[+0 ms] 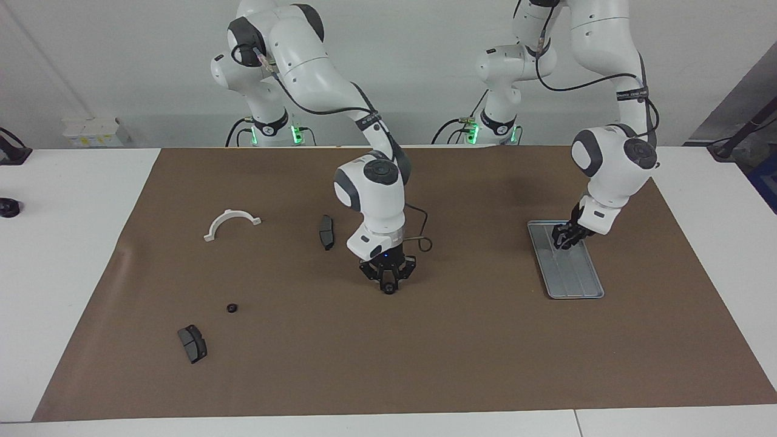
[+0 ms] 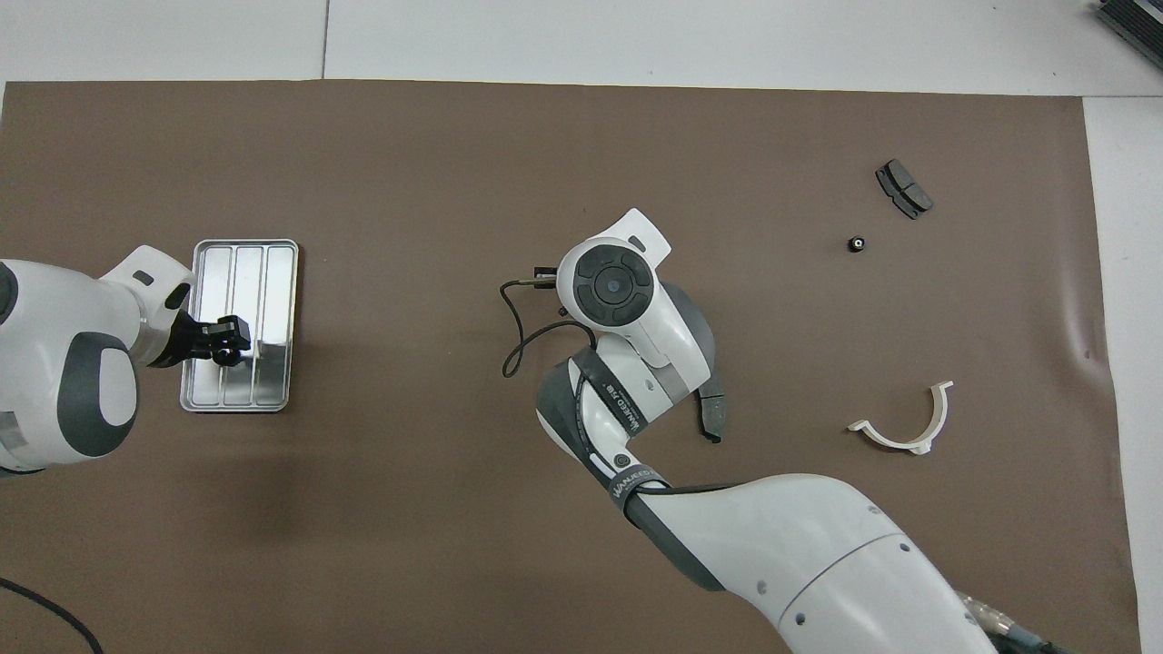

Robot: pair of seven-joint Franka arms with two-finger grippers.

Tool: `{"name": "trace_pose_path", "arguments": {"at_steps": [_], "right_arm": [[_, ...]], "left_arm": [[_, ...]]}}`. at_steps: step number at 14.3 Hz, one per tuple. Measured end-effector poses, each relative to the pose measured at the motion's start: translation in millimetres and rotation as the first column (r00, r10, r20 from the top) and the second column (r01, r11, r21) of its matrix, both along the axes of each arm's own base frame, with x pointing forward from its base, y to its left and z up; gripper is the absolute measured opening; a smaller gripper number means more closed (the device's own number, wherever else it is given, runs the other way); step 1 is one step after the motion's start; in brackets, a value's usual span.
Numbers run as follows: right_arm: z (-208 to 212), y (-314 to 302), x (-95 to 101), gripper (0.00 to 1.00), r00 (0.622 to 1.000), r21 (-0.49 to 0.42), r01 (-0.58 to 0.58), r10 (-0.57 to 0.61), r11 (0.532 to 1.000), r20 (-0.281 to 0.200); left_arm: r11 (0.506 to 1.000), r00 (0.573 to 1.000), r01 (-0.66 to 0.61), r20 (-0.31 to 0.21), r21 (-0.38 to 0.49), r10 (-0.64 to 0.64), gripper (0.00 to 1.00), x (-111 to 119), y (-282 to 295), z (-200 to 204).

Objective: Place bearing gear from tray to pile

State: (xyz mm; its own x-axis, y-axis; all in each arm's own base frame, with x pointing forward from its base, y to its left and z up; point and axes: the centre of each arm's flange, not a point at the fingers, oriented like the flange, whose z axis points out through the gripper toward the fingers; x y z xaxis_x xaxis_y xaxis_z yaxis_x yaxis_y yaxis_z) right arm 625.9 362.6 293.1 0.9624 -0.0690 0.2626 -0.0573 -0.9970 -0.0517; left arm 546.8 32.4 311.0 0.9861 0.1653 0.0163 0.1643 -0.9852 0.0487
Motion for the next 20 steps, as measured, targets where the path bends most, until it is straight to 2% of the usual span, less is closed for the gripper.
{"name": "trace_pose_path", "arguments": {"at_steps": [1,2,3,5,7,9,10,13,17,19,20], "right_arm": [[1,-13,8.3,0.35,1.0,-0.003,0.013,-0.013,1.0,0.004],[2,-30,17.5,0.35,1.0,-0.009,0.021,-0.021,1.0,0.004],[3,-51,27.3,0.35,1.0,-0.02,0.029,-0.029,0.999,-0.001],[5,-97,42.8,0.35,0.998,-0.055,0.052,-0.054,0.997,-0.043],[12,-144,51.7,0.35,0.99,-0.093,0.082,-0.092,0.992,-0.106],[21,-184,56.3,0.35,0.981,-0.119,0.102,-0.12,0.988,-0.155],[28,-205,57.9,0.35,0.975,-0.127,0.114,-0.135,0.985,-0.174],[41,-258,55.7,0.35,0.961,-0.125,0.165,-0.188,0.978,-0.205],[21,-287,35.8,0.35,0.926,-0.085,0.24,-0.255,0.967,-0.28],[8,-291,21.5,0.35,0.908,-0.097,0.262,-0.279,0.96,-0.313],[4,-291,14.6,0.35,0.901,-0.102,0.268,-0.286,0.958,-0.326]], "left_arm": [[1.0,1.0,0.0,0.0,0.001,0.0,0.44,-1,1,0],[1.0,1.0,0.0,0.002,0.001,0.0,0.44,-1,1,0],[1.0,1.0,0.001,0.002,0.001,-0.001,0.4,-2,2,0],[1.0,1.0,0.005,0.001,0.001,-0.005,0.39,-4,2,0],[1.0,1.0,0.007,-0.004,0.0,-0.007,0.4,-2,1,3],[1.0,1.0,0.01,-0.006,-0.001,-0.01,0.54,1,1,8],[1.0,1.0,0.013,-0.006,-0.001,-0.013,0.56,1,1,8],[1.0,1.0,0.024,-0.018,-0.001,-0.024,0.56,-5,0,0],[1.0,0.999,0.027,-0.026,-0.001,-0.027,0.52,-11,0,-8],[1.0,0.999,0.031,-0.022,-0.001,-0.031,0.34,-11,0,-8],[0.999,0.999,0.033,-0.021,-0.001,-0.033,0.34,-11,0,-8]]}}
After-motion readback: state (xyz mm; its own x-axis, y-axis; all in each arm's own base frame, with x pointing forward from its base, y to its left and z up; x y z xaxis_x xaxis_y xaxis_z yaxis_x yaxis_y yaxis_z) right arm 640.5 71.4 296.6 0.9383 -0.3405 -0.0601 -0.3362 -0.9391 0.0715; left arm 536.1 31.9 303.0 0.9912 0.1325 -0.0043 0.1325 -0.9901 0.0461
